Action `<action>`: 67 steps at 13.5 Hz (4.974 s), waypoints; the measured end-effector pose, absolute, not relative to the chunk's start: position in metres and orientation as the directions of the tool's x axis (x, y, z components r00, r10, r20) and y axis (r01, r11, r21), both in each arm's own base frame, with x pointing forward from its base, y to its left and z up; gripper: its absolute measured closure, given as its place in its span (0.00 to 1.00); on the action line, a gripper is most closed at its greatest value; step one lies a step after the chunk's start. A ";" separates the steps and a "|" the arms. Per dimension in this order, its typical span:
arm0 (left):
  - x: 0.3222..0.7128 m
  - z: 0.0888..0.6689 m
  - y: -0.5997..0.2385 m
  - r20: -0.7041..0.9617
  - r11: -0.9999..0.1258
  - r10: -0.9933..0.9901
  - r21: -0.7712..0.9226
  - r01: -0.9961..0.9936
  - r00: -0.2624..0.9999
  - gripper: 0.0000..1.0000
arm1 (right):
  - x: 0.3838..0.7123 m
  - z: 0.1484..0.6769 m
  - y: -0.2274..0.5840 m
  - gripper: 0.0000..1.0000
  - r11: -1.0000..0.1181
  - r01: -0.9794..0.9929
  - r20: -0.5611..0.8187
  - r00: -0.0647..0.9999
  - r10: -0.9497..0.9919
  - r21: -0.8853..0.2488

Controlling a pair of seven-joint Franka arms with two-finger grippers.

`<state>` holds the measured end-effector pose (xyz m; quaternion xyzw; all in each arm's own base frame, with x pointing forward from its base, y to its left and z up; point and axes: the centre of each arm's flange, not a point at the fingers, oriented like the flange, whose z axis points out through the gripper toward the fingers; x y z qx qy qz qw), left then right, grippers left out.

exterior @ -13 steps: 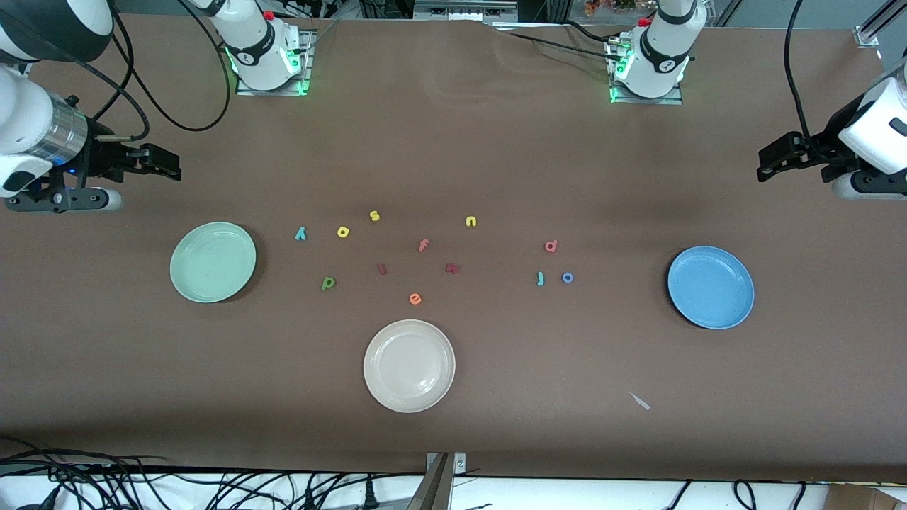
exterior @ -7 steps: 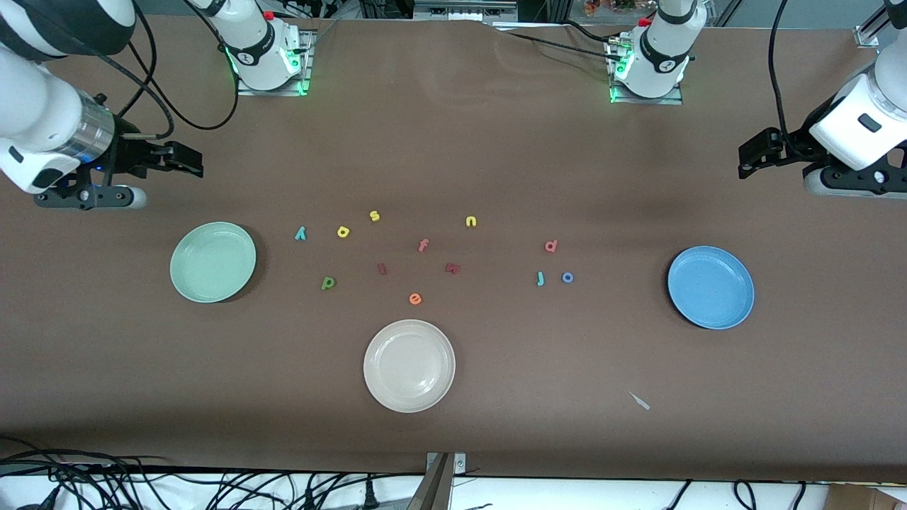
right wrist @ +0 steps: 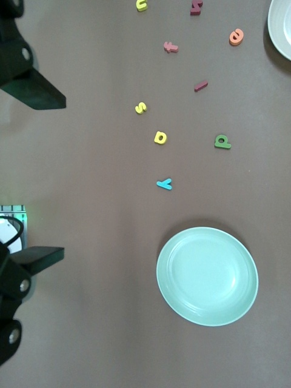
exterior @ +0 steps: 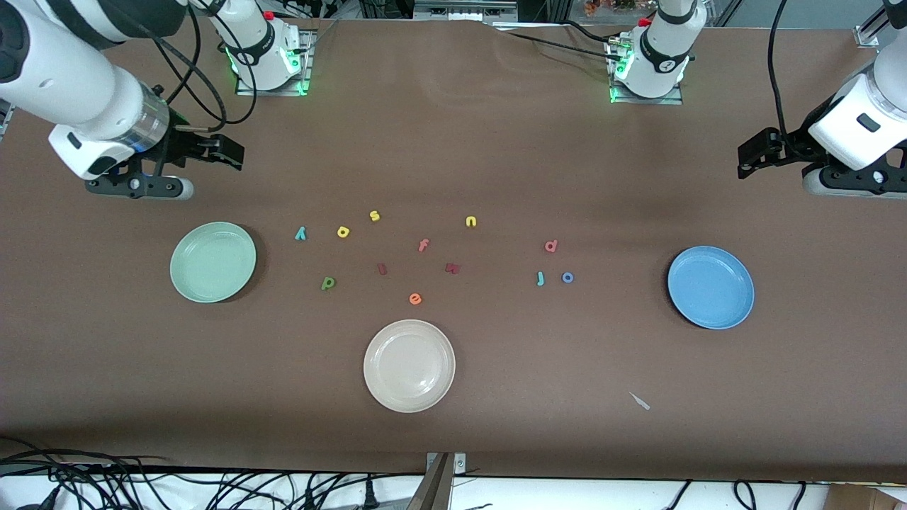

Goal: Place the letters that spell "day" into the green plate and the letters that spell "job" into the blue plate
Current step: 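Move the right gripper over the cyan letter y, then lower the right gripper and grasp the cyan letter y, then drop the y on the green plate while the left gripper reaches letters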

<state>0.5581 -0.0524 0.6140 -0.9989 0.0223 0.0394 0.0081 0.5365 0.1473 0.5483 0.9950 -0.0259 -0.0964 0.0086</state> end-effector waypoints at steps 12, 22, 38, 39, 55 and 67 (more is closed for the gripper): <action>0.558 0.614 -0.055 -0.079 -0.999 -0.048 -0.014 -0.049 0.996 0.00 | 0.521 0.496 0.170 0.00 -0.999 -0.048 -0.121 0.991 -0.050 0.016; 0.558 0.614 -0.052 -0.079 -0.999 -0.044 -0.014 -0.045 0.996 0.00 | 0.507 0.336 0.162 0.00 -0.995 -0.097 -0.086 0.992 -0.096 -0.012; 0.559 0.614 -0.045 -0.080 -0.999 -0.031 -0.015 -0.032 0.996 0.00 | 0.514 0.218 0.160 0.00 -0.997 -0.067 -0.024 0.998 -0.066 -0.027; 0.559 0.614 -0.045 -0.080 -0.999 -0.031 -0.015 -0.032 0.996 0.00 | 0.513 0.211 0.157 0.00 -0.997 -0.073 -0.027 0.997 -0.073 -0.028; 0.559 0.613 -0.055 -0.080 -0.999 -0.046 -0.014 -0.048 0.996 0.00 | 0.510 0.177 0.144 0.41 -0.995 -0.099 -0.072 0.993 -0.098 -0.015; 0.568 0.602 -0.092 -0.060 -0.993 -0.114 -0.013 -0.115 0.992 0.00 | 0.507 0.176 0.152 0.70 -0.995 -0.096 -0.072 0.993 -0.095 -0.011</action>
